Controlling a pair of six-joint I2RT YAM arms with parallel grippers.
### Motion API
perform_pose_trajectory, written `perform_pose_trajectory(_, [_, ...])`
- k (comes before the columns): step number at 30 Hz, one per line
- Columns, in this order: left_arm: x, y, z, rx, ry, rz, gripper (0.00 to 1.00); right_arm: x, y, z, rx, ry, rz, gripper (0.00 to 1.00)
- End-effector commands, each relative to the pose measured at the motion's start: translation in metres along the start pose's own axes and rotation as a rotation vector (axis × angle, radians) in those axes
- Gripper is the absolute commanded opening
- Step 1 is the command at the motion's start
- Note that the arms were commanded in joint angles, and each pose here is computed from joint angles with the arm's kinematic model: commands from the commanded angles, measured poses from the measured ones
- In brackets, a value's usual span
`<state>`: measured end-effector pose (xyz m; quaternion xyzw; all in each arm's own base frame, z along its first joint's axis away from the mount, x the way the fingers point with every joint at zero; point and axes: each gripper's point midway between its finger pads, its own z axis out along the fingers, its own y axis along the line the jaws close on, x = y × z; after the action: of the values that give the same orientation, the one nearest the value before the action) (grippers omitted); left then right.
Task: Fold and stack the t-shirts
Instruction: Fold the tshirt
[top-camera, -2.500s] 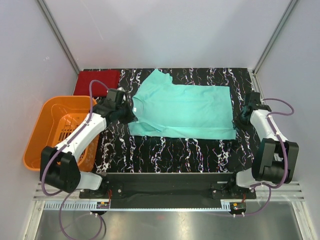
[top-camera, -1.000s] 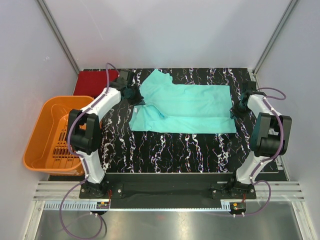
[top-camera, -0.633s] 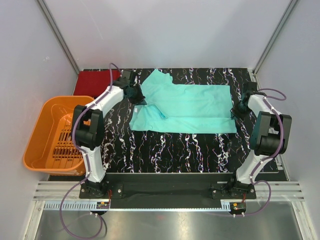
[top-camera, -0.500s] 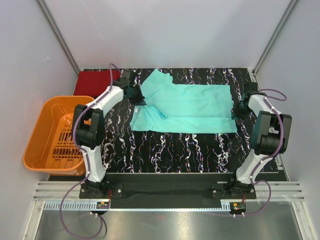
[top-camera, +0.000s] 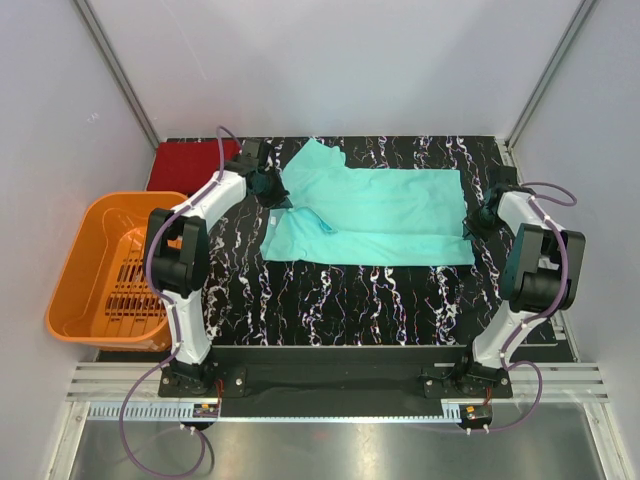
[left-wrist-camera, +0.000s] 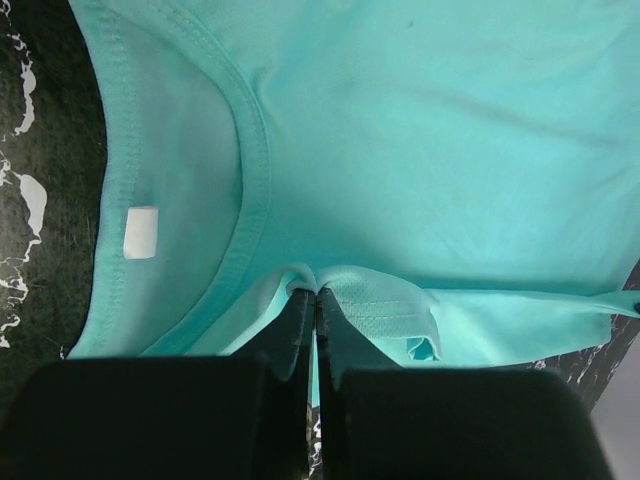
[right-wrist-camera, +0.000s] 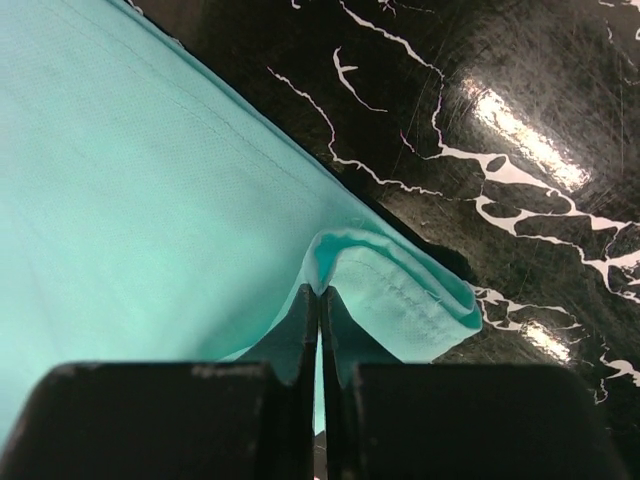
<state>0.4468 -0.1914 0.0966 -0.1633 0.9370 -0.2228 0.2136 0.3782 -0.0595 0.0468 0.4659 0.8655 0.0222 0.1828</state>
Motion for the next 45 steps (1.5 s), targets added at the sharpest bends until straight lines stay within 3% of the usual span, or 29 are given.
perform_pose_trajectory(1, [-0.028,-0.029,-0.011,0.09,-0.068,0.011,0.0,-0.014,0.004,-0.02,-0.028,-0.069,0.074,0.0])
perform_pose_trajectory(22, [-0.026,-0.021,0.03,0.066,0.002,0.014,0.01,-0.013,-0.004,0.004,0.011,-0.04,0.101,0.0])
perform_pose_trajectory(26, [-0.026,-0.021,0.032,0.076,0.005,0.017,0.23,-0.011,-0.004,0.011,0.012,-0.025,0.095,0.0])
perform_pose_trajectory(28, [-0.03,-0.024,0.026,0.077,-0.016,0.024,0.29,-0.011,-0.002,0.012,0.006,-0.023,0.094,0.0])
perform_pose_trajectory(31, [-0.038,-0.021,0.014,0.045,-0.061,0.055,0.44,-0.016,0.001,0.013,-0.002,-0.028,0.071,0.14])
perform_pose_trajectory(32, [-0.046,-0.021,-0.001,0.024,-0.112,0.067,0.47,-0.016,0.0,0.014,0.003,-0.026,0.053,0.23])
perform_pose_trajectory(33, [-0.051,-0.022,-0.012,0.016,-0.146,0.085,0.51,-0.018,0.003,0.013,-0.008,-0.026,0.03,0.48])
perform_pose_trajectory(36, [-0.058,-0.016,-0.057,-0.026,-0.25,0.125,0.56,-0.03,0.0,-0.002,0.003,-0.071,-0.049,0.71])
perform_pose_trajectory(37, [-0.055,-0.012,-0.065,-0.036,-0.269,0.127,0.64,-0.028,-0.004,-0.006,0.009,-0.077,-0.079,0.76])
perform_pose_trajectory(40, [-0.037,0.003,-0.095,-0.036,-0.296,0.136,0.7,-0.022,-0.01,-0.028,-0.017,-0.083,-0.112,0.86])
perform_pose_trajectory(45, [0.034,0.049,-0.095,0.036,-0.173,0.06,0.68,0.005,-0.033,-0.052,-0.036,-0.073,-0.139,0.93])
